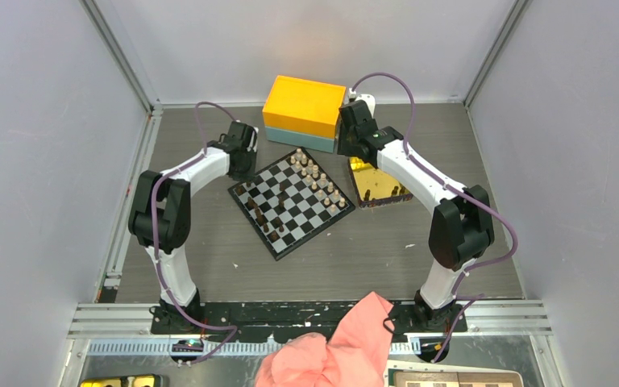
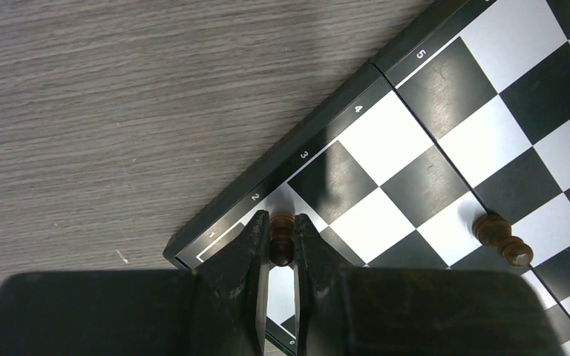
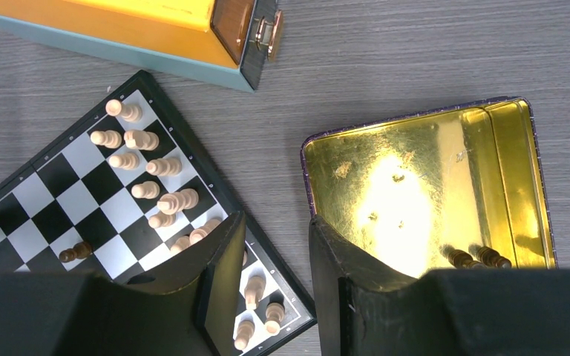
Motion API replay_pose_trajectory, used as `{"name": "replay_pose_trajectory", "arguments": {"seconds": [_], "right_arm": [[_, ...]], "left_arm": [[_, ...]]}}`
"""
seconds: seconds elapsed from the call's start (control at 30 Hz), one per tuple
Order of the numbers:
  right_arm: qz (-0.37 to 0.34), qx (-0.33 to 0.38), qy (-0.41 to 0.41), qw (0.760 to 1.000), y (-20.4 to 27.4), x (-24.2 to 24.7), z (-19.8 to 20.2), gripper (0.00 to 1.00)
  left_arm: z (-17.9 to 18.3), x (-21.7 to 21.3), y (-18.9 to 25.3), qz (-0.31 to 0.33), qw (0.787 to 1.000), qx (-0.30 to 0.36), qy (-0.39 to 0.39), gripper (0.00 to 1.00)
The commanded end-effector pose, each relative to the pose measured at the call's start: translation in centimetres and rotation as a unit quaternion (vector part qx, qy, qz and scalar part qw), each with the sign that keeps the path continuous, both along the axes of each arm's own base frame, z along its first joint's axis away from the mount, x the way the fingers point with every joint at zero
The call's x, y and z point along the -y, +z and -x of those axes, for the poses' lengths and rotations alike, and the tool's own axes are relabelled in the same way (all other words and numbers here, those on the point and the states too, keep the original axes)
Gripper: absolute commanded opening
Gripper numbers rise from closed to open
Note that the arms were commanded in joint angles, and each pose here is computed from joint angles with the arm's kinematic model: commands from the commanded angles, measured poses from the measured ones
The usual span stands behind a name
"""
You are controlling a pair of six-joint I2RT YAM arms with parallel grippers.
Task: Set up the chess pieces on the board
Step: Place the chess piece on the chessboard.
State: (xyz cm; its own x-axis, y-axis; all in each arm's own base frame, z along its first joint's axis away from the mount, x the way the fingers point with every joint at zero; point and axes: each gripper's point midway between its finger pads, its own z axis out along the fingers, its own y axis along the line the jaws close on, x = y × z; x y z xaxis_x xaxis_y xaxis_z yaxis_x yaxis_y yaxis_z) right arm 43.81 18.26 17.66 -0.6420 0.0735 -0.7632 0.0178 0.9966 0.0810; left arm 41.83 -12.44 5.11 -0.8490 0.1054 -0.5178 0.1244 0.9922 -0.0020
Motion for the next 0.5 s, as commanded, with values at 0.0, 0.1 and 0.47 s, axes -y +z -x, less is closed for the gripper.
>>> {"name": "replay_pose_trajectory", "arguments": {"seconds": [0.0, 0.1, 0.47], "right_arm": [[-0.019, 0.031, -0.003, 0.999, 2.2, -0.5, -1.1, 0.43], [-0.019, 0.029, -0.002, 0.999, 2.1, -0.6, -1.2, 0.43], [-0.022, 0.027, 0.001, 0.999, 2.0, -0.9, -1.4, 0.43]], "left_arm": [[-2.0, 0.7, 1.7, 0.021, 0.999, 0.035, 0.004, 0.07], [-1.9, 0.5, 1.6, 0.018, 0.999, 0.035, 0.009, 0.20], [-2.4, -0.5, 3.0, -0.003, 0.998, 0.056, 0.027, 0.49]]}}
